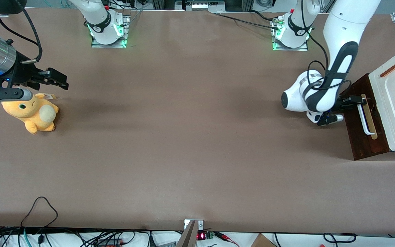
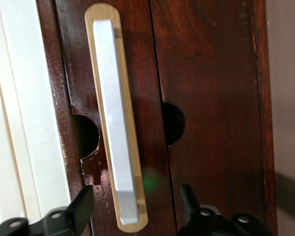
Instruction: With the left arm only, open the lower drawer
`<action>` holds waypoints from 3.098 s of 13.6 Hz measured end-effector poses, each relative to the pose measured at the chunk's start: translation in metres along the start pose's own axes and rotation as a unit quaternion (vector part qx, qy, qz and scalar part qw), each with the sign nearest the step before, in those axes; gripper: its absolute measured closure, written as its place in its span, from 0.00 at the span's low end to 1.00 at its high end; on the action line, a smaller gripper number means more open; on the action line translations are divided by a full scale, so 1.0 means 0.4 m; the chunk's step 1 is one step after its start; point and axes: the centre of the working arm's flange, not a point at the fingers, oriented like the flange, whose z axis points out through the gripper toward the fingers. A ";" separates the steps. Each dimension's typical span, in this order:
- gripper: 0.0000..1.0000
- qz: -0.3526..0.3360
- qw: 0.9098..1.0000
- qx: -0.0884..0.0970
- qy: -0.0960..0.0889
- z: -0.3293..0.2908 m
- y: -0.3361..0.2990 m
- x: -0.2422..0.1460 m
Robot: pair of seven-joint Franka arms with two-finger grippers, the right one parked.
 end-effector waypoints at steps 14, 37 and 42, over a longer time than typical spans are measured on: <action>0.38 -0.002 0.999 0.026 0.028 0.036 -0.017 0.037; 0.81 -0.010 0.999 0.019 0.032 0.016 -0.007 0.044; 0.81 -0.012 0.998 -0.008 0.057 -0.170 0.000 0.039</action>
